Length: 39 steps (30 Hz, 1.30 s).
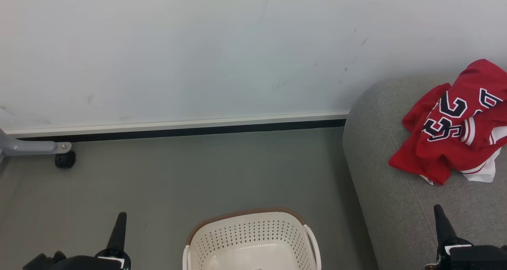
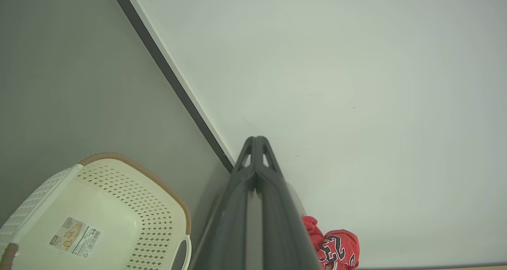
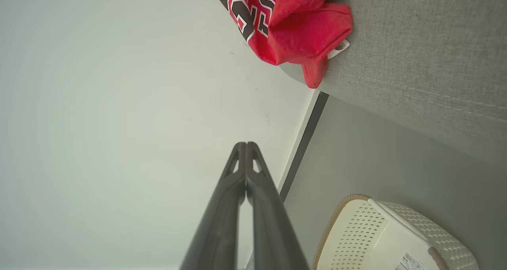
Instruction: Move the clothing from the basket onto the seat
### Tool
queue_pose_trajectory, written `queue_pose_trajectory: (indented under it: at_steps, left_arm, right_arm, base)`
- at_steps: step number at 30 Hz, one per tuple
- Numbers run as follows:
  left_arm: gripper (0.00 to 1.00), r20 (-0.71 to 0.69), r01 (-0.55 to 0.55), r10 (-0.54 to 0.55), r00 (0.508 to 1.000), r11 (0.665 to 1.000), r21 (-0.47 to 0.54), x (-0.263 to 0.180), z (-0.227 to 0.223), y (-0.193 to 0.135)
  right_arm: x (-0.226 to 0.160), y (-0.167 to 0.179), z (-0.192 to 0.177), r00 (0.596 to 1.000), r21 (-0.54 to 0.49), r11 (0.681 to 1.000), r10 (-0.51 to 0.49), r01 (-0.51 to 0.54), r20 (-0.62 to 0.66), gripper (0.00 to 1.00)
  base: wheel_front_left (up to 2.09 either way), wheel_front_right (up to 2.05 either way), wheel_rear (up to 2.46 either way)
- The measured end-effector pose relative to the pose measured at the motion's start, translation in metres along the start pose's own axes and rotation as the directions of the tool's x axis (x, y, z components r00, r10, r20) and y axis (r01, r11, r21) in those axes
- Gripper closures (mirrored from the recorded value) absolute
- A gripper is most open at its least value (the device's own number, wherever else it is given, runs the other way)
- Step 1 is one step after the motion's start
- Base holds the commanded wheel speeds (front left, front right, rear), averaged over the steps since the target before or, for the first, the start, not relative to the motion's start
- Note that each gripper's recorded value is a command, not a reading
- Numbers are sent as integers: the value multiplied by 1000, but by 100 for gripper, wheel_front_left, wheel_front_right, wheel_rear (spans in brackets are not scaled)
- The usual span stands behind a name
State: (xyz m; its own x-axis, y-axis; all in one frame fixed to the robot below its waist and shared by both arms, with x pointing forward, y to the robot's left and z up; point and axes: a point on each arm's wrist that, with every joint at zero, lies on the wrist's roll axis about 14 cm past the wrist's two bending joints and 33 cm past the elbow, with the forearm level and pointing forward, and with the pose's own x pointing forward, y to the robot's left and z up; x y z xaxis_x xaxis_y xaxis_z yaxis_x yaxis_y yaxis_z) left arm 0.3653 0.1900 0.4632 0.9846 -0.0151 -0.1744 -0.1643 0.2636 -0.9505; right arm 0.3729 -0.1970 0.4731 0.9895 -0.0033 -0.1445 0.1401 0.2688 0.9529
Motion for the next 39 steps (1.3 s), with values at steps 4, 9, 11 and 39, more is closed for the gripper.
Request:
queue_pose_trajectory:
  at_steps: [4, 9, 11, 39]
  left_arm:
    - [100, 1, 8, -8, 1000, 999, -44, 1, 1, -1]
    - [100, 1, 32, -32, 999, 994, -105, 4, 2, -6]
    - [100, 4, 41, -41, 999, 990, -137, 6, 3, -8]
    - [100, 17, 84, -82, 996, 961, -262, 10, 6, -17]
  right_arm:
    - [1, 0, 1, 1000, 55, 998, 6, -6, 1, 100]
    - [2, 0, 3, 1000, 123, 992, 14, -15, 8, 100]
    - [3, 2, 5, 1000, 144, 989, 23, -24, 13, 100]
    - [7, 7, 11, 998, 272, 960, 55, -61, 32, 100]
  base:
    - [0, 0, 0]
    - [0, 0, 0]
    - [0, 0, 0]
    - [0, 0, 0]
